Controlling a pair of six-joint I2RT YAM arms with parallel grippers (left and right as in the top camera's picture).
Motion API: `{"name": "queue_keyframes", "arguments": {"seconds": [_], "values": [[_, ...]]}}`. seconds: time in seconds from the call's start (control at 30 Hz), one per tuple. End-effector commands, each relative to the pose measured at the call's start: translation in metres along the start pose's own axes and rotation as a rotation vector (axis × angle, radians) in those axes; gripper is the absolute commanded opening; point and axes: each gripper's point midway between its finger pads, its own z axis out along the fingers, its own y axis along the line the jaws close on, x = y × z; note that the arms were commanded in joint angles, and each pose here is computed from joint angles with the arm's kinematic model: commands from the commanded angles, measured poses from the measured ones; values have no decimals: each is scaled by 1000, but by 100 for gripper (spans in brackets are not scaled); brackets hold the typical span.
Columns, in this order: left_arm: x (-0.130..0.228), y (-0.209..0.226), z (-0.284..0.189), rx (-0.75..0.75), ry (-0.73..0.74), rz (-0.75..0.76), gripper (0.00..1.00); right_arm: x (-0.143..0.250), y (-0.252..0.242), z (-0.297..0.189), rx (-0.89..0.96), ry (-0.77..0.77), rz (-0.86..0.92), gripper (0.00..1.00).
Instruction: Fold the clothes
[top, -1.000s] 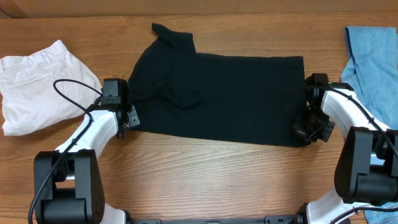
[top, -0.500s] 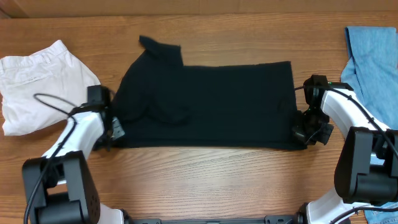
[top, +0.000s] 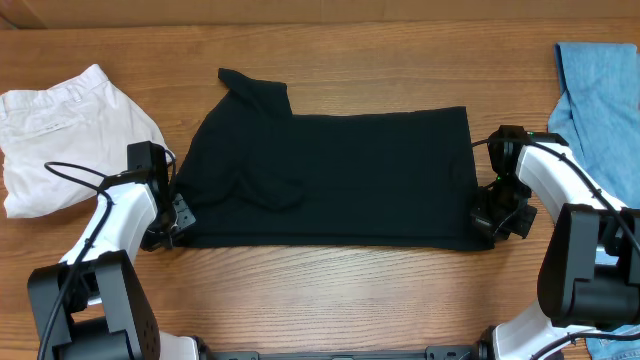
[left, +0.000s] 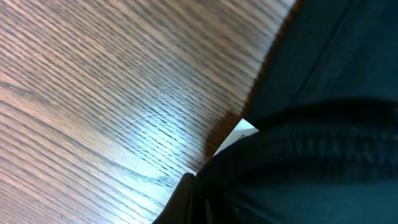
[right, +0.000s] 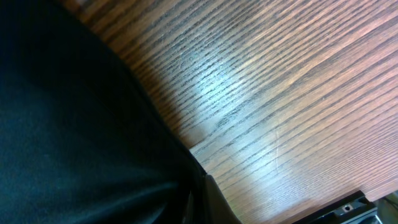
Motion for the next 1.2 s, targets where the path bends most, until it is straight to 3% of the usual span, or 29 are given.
{"name": "queue_keyframes", "arguments": {"seconds": [0.0, 0.17, 0.23, 0.27, 0.33, 0.43, 0.63, 0.83, 0.87, 0.97, 1.07, 1.17], "values": [[-5, -1, -15, 31, -51, 16, 4, -4, -6, 0, 19, -16, 19, 4], [-11, 1, -37, 58, -124, 4, 9, -6, -5, -3, 7, -33, 22, 4], [-14, 1, -44, 67, -150, 9, 22, -9, -3, -7, -10, -59, 26, 5], [-15, 1, -46, 71, -159, 8, 35, -11, -2, -9, -23, -72, 27, 7], [-15, 1, -49, 78, -168, 7, 50, -14, 2, -15, -51, -97, 28, 17], [-14, 1, -50, 81, -163, 9, 53, -17, 2, -23, -73, -138, 32, 42], [-10, -4, -52, 115, -152, 15, 53, -22, 2, -39, -108, -206, 43, 43], [-23, -40, -95, 347, -274, 168, 53, -33, 18, -69, -239, -324, -1, 44], [-28, -46, -108, 388, -318, 216, 54, -36, 23, -77, -276, -348, -19, 45], [-52, -55, -144, 435, -444, 267, 71, -44, 40, -106, -393, -437, -98, 50], [-72, -66, -174, 491, -476, 279, 70, -50, 58, -132, -505, -512, -175, 61], [-92, -85, -190, 544, -475, 305, 71, -51, 70, -144, -576, -533, -222, 66]]}}
